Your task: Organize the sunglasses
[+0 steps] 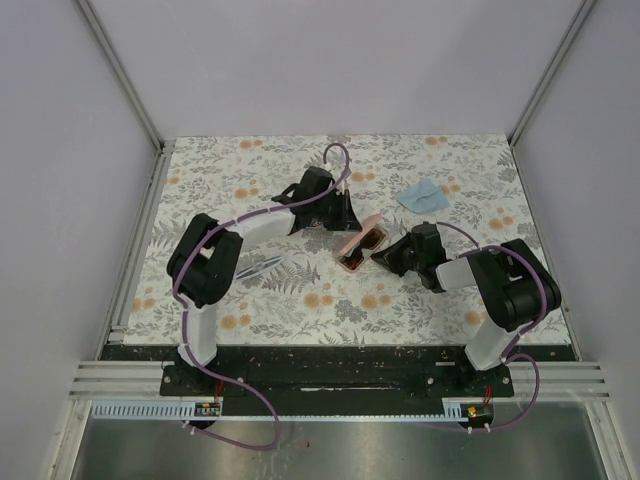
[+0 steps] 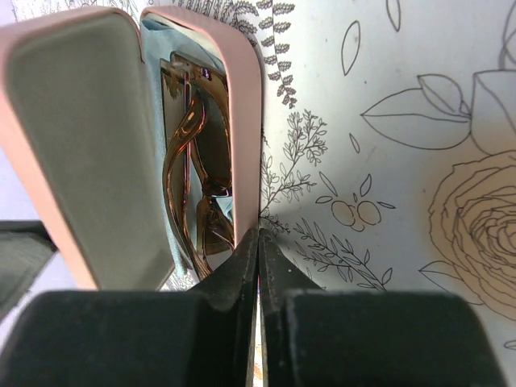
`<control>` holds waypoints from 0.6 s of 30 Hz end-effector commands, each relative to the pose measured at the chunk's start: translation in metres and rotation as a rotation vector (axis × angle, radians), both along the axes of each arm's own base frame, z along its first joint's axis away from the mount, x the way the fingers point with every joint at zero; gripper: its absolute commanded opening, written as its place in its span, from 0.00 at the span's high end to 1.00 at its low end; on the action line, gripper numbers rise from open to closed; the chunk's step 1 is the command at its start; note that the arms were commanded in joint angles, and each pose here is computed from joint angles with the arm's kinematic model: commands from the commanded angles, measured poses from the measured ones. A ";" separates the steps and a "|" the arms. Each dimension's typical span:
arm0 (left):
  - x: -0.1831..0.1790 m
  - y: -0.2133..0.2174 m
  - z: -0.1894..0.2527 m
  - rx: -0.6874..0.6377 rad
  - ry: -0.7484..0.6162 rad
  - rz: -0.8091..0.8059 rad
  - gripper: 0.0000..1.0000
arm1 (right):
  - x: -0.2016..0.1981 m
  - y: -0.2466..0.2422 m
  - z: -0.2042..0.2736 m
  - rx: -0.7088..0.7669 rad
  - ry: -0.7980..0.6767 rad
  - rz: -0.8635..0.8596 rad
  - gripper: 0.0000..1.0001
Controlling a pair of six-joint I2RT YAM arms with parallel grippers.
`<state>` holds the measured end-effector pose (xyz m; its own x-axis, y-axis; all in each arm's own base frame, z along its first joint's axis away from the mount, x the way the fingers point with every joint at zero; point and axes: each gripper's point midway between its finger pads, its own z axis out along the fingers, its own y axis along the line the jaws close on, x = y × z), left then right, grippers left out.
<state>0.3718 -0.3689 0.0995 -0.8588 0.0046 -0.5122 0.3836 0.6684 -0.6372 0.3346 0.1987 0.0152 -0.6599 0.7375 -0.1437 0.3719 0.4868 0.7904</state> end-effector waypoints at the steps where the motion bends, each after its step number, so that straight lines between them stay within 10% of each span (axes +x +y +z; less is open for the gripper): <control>1: -0.038 -0.007 -0.041 0.052 0.069 -0.038 1.00 | -0.010 -0.009 -0.019 -0.064 0.069 -0.007 1.00; 18: -0.037 0.046 0.067 0.141 -0.204 0.119 0.91 | -0.012 -0.034 0.024 -0.201 -0.018 -0.036 0.80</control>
